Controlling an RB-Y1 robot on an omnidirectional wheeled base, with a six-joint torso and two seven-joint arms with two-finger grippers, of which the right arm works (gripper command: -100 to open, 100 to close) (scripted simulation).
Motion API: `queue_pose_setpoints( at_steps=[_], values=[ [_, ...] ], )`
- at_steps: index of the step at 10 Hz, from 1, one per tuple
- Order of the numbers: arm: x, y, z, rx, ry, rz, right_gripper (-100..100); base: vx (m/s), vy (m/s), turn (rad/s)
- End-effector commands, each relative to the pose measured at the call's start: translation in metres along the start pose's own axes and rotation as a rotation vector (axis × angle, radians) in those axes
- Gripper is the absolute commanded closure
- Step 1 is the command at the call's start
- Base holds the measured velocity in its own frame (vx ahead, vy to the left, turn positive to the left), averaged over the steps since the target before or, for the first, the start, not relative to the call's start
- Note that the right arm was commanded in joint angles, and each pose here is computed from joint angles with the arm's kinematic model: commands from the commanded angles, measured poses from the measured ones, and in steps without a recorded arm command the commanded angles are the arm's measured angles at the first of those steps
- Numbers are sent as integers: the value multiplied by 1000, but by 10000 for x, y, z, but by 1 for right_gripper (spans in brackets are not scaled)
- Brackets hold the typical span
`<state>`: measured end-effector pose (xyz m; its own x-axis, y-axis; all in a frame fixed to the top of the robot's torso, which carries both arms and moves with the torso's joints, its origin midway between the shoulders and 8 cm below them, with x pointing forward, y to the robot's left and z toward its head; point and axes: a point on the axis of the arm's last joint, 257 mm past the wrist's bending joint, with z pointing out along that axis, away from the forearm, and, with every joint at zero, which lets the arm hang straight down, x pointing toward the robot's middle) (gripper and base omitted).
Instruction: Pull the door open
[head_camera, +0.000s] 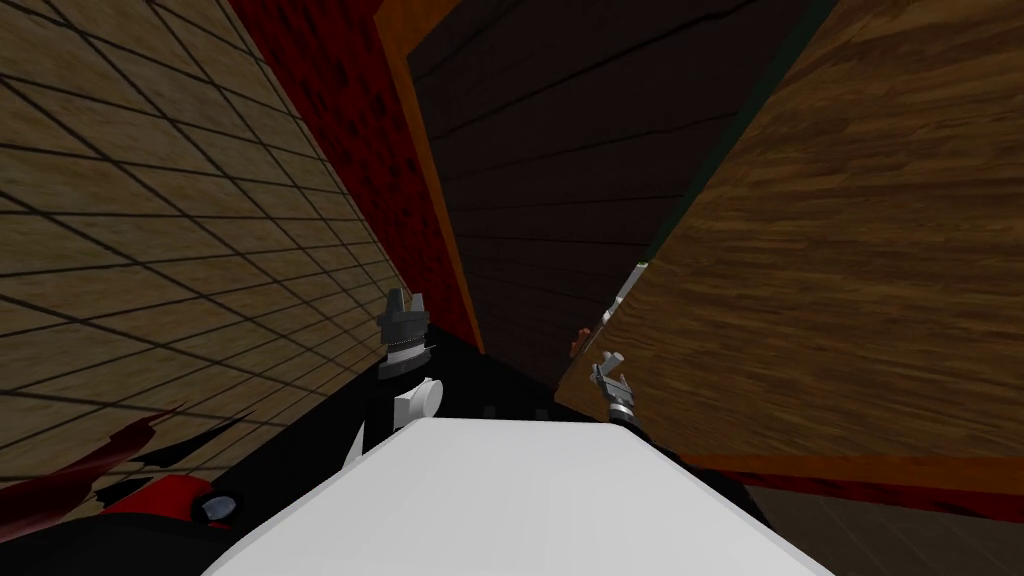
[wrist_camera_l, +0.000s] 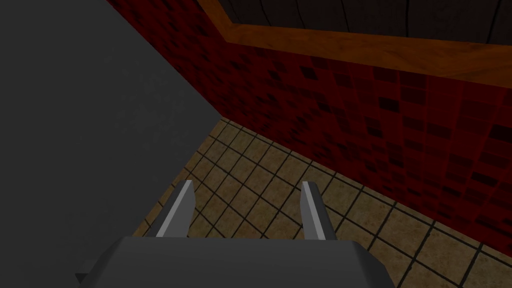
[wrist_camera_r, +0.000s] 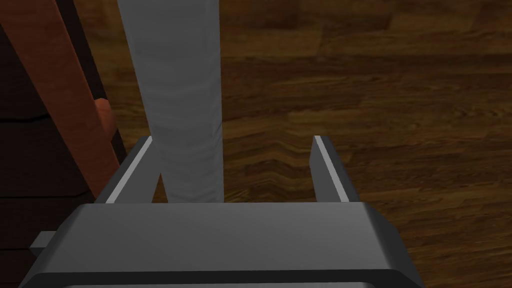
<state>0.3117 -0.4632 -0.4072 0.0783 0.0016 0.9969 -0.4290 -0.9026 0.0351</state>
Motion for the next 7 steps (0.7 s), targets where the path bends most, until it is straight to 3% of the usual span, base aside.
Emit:
queue_pose_setpoints(
  at_steps=[1,3,4,6,7],
  values=[
    [-118,296,-118,-39,-32,-33,100,-200,18,-95],
    [-118,296,-118,-39,-32,-33,100,-96,6,-9],
    [-202,474,-218,-62,-57,-53,100,-152,22,-30],
    [-202,474,-218,-62,-57,-53,100,-113,32,-32],
    [-250,581,-281,-76,-71,-65,100,-109,12,-55]
  ],
)
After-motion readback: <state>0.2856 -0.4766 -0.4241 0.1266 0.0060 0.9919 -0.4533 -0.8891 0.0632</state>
